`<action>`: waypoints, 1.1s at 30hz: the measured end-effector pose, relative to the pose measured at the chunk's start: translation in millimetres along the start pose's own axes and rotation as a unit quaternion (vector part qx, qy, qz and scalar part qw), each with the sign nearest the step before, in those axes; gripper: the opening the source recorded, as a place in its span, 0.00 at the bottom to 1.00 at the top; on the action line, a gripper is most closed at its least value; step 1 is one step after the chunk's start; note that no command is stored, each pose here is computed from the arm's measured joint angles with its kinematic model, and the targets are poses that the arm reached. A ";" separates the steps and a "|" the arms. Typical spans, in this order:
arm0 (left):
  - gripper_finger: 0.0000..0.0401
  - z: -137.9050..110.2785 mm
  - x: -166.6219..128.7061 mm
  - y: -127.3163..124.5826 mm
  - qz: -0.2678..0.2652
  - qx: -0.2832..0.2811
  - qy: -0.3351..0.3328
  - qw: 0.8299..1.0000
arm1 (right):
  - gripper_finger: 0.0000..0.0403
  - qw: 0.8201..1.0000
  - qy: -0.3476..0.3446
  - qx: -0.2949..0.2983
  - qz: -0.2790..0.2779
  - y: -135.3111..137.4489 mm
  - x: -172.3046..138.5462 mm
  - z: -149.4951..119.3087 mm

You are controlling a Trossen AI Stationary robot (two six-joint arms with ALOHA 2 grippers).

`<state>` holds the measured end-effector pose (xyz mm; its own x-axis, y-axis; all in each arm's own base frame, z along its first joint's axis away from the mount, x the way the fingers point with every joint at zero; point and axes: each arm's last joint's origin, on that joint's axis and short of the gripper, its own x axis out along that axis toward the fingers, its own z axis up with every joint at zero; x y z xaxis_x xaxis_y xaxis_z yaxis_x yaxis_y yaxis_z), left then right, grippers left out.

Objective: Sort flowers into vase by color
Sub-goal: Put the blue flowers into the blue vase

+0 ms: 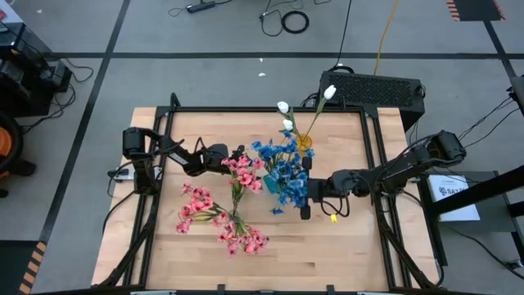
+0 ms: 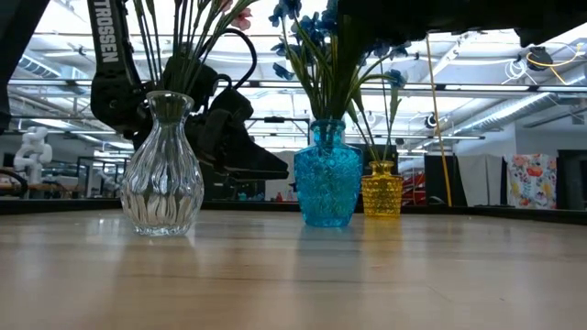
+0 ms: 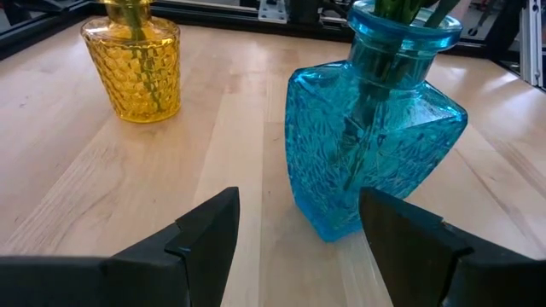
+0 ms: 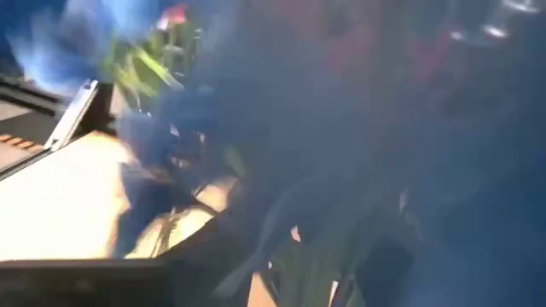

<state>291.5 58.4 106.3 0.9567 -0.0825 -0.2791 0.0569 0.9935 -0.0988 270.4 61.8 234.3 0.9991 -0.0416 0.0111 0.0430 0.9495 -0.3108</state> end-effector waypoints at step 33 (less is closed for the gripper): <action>0.62 -2.4 -0.2 0.1 0.000 0.006 0.012 1.000 | 0.70 0.995 0.080 0.067 0.008 -5.7 -27.2 47.5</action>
<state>290.6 58.3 104.1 0.9496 -0.0838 -0.3020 0.0601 0.9944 -0.0869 243.1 72.3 280.9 0.9870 -0.0649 -0.1472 0.0378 0.9829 -0.1802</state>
